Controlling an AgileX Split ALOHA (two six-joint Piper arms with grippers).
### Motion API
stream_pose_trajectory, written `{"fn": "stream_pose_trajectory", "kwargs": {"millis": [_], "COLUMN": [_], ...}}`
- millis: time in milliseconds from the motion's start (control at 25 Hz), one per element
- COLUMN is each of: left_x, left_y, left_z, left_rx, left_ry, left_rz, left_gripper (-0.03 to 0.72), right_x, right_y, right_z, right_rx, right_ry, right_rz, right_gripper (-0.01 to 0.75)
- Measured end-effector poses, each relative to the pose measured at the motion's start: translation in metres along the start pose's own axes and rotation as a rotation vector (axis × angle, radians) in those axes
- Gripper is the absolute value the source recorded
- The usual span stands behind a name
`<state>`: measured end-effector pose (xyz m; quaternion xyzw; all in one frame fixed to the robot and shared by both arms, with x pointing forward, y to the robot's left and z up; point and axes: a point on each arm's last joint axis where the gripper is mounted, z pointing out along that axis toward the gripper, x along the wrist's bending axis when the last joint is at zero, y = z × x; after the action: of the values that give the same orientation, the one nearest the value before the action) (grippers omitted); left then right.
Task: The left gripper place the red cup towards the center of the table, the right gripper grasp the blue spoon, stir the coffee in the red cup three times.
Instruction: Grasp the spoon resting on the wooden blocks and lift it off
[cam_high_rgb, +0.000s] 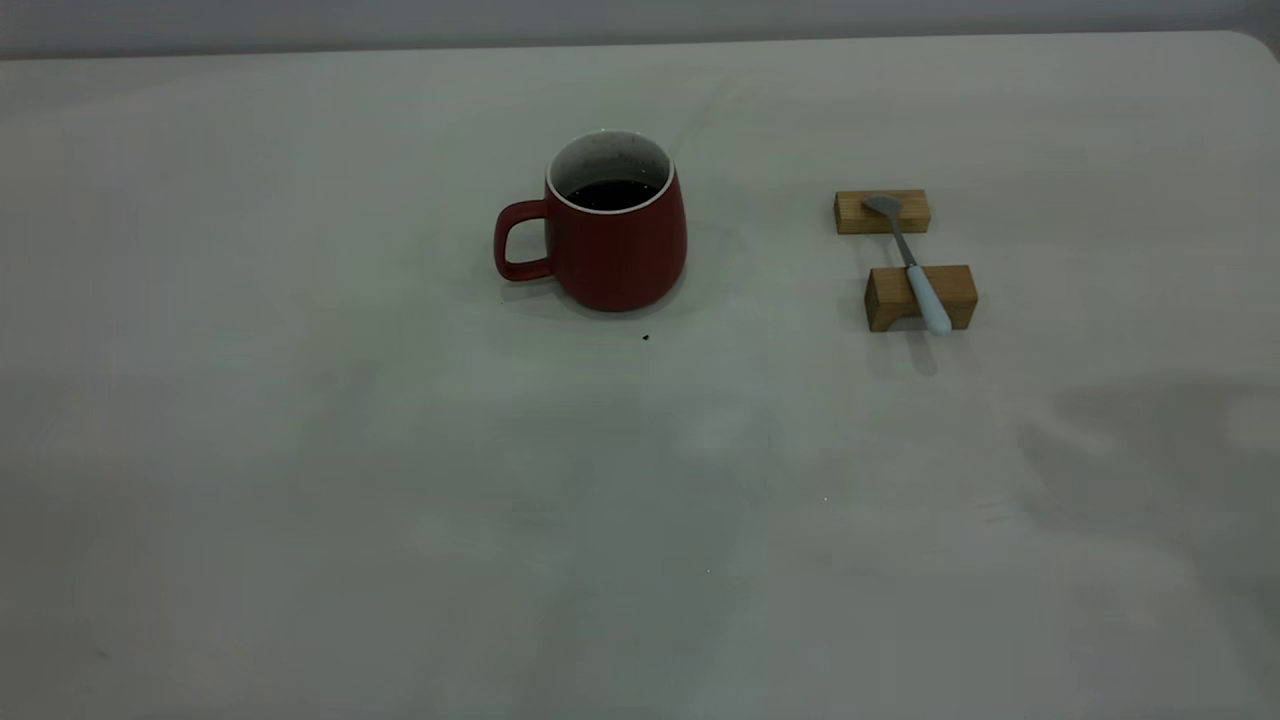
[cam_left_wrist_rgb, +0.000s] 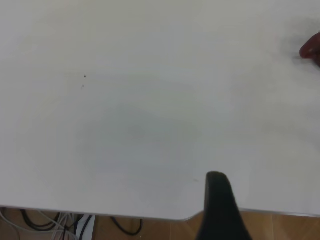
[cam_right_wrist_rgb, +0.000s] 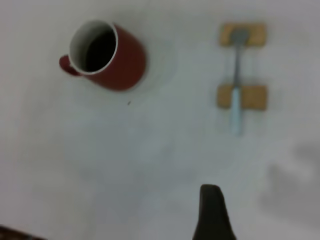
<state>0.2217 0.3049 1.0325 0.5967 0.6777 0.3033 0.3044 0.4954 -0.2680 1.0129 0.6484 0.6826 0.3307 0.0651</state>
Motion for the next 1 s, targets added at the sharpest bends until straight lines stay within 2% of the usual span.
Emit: {"fn": "stream_pose_trajectory", "kwargs": {"millis": [160, 320, 640, 760, 1000], "left_x": [0.000, 0.000, 0.000, 0.000, 0.000], "left_y": [0.000, 0.000, 0.000, 0.000, 0.000], "left_z": [0.000, 0.000, 0.000, 0.000, 0.000], "left_rx": [0.000, 0.000, 0.000, 0.000, 0.000], "left_ry": [0.000, 0.000, 0.000, 0.000, 0.000], "left_rz": [0.000, 0.000, 0.000, -0.001, -0.001], "left_gripper": [0.551, 0.551, 0.551, 0.551, 0.551], "right_x": [-0.006, -0.001, 0.016, 0.014, 0.009], "right_y": [0.018, 0.020, 0.013, 0.014, 0.025], "right_z": [0.052, 0.100, 0.168, 0.190, 0.228], "right_rx": [0.131, 0.254, 0.474, 0.508, 0.531], "right_ry": [0.043, 0.048, -0.100, -0.151, -0.164], "right_rz": [0.036, 0.056, -0.069, -0.081, -0.041], "right_gripper": [0.577, 0.563, 0.553, 0.553, 0.553]}}
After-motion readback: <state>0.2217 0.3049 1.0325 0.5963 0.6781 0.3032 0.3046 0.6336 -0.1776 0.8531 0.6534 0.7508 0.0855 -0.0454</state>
